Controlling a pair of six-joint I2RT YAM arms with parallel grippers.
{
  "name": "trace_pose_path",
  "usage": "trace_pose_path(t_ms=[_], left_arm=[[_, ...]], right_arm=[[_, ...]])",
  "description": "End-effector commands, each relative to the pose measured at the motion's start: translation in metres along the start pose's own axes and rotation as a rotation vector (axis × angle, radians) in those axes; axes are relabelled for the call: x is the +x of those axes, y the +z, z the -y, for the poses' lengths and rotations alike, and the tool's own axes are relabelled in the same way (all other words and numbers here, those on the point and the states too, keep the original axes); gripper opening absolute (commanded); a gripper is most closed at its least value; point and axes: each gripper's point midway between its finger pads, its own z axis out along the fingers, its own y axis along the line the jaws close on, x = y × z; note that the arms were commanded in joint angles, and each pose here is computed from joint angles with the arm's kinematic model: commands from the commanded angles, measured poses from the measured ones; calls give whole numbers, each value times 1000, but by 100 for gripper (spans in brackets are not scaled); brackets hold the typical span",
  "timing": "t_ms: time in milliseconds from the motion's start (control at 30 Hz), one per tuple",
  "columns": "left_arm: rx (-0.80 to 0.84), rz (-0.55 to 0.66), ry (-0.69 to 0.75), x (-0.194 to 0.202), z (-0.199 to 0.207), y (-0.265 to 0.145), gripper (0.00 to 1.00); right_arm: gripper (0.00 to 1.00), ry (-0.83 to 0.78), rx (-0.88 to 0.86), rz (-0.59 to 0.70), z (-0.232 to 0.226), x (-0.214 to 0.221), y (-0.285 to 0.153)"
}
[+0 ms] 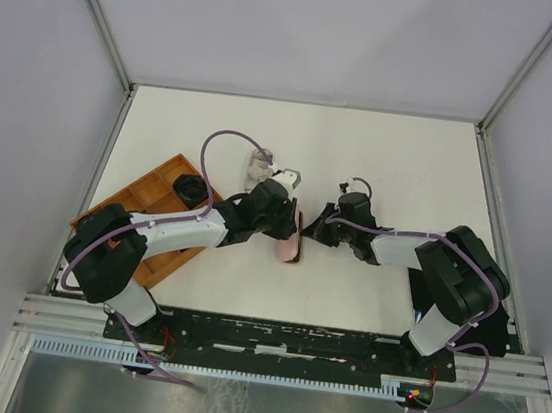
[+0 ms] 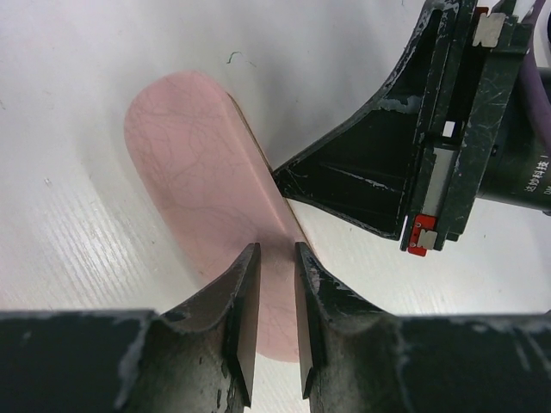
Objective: Organize the sunglasses
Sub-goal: Close the sunglasses case at the center of the board.
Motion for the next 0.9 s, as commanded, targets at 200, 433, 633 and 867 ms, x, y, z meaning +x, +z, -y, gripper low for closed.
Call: trace_pose_path(t_ms=[200, 433, 633, 867], left_arm=[[-30, -106, -12, 31, -7, 10, 29], [-39, -117, -7, 34, -9, 13, 28], [-50, -101, 0, 29, -10, 12, 28], [-50, -74, 6, 21, -9, 8, 29]], right_arm=[[0, 53, -173, 64, -41, -14, -5], [9, 47, -99, 106, -33, -22, -15], [25, -29, 42, 149, -13, -31, -30], [32, -71, 60, 172, -11, -34, -45]])
